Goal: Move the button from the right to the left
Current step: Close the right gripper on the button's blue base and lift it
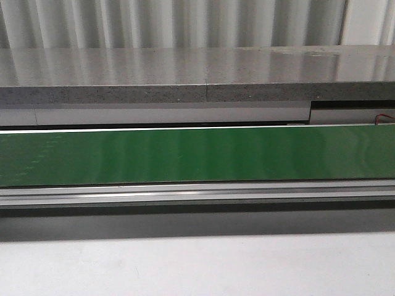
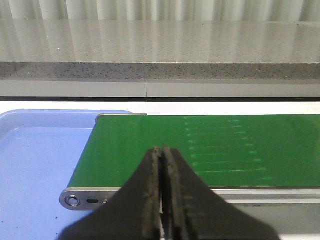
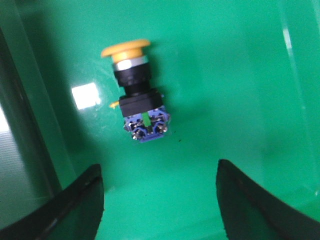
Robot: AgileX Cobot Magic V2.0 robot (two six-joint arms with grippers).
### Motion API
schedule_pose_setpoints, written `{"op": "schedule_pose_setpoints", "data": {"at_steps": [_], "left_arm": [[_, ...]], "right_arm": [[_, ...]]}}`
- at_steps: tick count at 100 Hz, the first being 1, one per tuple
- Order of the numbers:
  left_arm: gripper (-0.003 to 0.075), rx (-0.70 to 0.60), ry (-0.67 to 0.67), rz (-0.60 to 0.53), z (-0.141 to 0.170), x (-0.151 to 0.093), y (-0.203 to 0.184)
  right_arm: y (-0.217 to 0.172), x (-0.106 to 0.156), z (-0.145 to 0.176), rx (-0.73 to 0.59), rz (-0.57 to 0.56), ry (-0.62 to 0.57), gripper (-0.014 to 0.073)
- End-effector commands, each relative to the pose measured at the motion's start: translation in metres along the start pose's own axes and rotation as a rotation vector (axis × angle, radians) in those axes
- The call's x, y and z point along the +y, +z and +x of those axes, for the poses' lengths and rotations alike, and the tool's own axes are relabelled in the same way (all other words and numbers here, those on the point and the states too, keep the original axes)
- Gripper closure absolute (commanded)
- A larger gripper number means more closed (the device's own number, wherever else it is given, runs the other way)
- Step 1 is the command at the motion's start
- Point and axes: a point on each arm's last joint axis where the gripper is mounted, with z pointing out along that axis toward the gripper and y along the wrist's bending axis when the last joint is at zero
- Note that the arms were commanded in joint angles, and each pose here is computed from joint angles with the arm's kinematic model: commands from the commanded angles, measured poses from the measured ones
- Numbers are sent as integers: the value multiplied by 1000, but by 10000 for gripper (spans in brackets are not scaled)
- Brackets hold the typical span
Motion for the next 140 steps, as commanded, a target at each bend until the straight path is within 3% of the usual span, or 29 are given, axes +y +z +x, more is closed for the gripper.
{"op": "schedule_pose_setpoints", "data": {"at_steps": [1, 65, 83, 92, 118, 140], "left_arm": [[741, -70, -4, 16, 5, -1, 0], [741, -70, -4, 16, 5, -1, 0], [741, -70, -4, 16, 5, -1, 0], [741, -70, -4, 16, 5, -1, 0], [741, -70, -4, 16, 5, -1, 0], [741, -70, -4, 16, 5, -1, 0]], "right_arm": [[-7, -4, -9, -50, 18, -70, 106], [64, -1, -20, -41, -1, -88, 113], [64, -2, -23, -72, 3, -88, 331], [63, -2, -22, -69, 2, -87, 363], [-1, 9, -25, -165, -13, -90, 363], [-55, 49, -11, -185, -76, -191, 363]]}}
